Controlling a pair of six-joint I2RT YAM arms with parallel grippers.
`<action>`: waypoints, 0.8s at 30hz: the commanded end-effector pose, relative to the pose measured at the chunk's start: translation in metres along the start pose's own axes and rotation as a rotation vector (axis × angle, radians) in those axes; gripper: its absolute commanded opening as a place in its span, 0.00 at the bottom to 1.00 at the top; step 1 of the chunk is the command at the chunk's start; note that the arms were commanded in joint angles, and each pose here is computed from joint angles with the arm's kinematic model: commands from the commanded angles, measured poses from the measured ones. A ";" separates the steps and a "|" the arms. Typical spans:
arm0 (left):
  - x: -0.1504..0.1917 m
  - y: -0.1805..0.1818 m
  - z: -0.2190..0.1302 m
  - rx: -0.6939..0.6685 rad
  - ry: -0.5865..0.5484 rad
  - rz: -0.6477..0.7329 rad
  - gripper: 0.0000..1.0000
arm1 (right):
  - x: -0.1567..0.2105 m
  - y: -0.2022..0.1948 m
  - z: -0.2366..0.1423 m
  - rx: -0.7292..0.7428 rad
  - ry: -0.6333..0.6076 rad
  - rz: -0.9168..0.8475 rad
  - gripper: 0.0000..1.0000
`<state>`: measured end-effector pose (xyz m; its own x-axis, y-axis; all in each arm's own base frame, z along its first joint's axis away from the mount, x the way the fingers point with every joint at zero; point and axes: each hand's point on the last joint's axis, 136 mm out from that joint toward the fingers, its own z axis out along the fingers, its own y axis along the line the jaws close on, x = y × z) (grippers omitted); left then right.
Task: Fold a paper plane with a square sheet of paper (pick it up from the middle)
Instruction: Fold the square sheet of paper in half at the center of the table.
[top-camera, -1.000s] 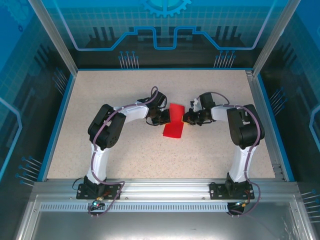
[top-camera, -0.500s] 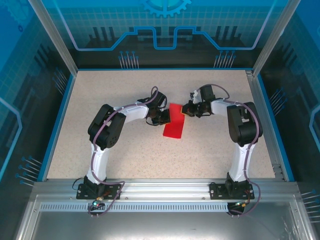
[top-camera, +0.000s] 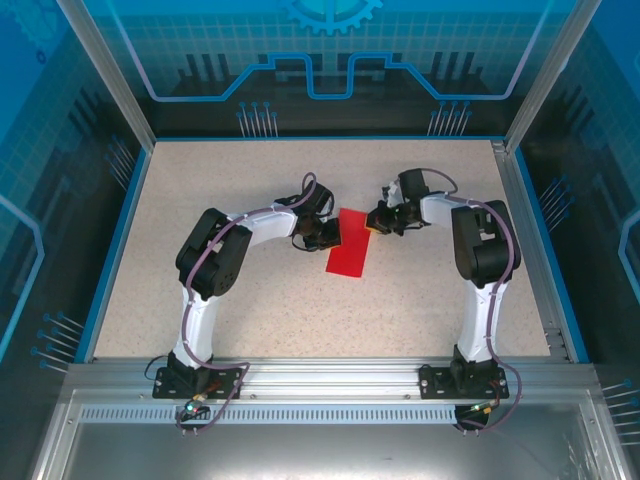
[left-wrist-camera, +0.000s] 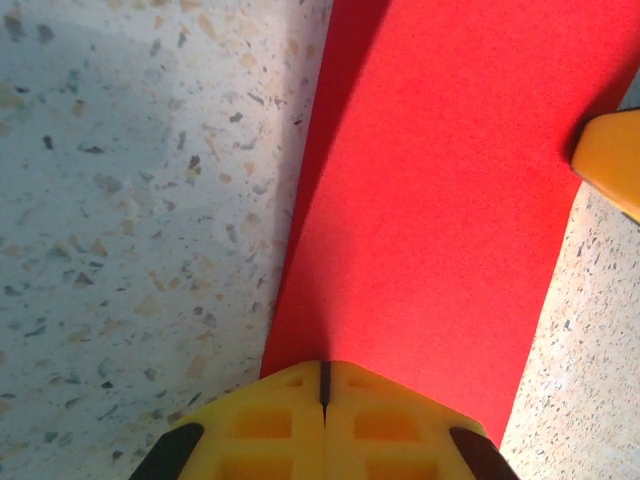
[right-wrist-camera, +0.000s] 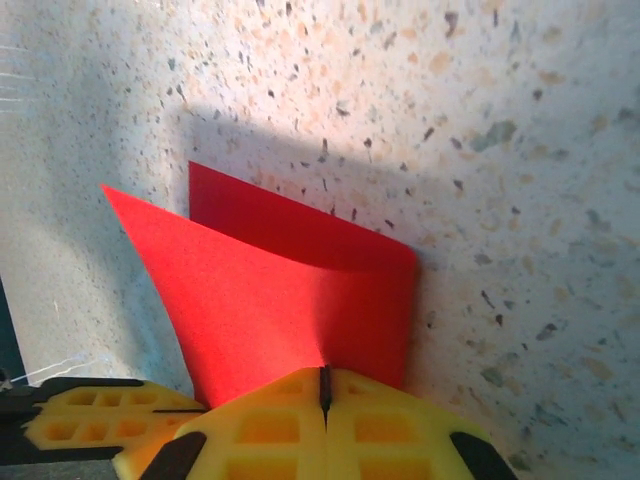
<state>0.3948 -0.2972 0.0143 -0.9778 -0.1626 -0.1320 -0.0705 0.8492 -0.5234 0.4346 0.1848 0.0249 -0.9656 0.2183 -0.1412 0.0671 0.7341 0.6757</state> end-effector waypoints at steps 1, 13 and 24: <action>0.037 0.049 0.022 -0.152 0.119 -0.033 0.00 | -0.018 0.008 -0.016 -0.059 -0.021 0.020 0.01; 0.038 0.051 0.022 -0.153 0.112 -0.036 0.00 | -0.004 -0.046 0.015 0.106 0.058 0.145 0.02; 0.037 0.051 0.022 -0.153 0.107 -0.034 0.00 | -0.038 0.001 -0.015 -0.037 0.022 0.098 0.03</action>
<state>0.3955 -0.2975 0.0137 -0.9769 -0.1631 -0.1381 -0.0669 0.8470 -0.5273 0.4671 0.1696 0.0366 -0.9574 0.2737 -0.0918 0.1368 0.7101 0.6907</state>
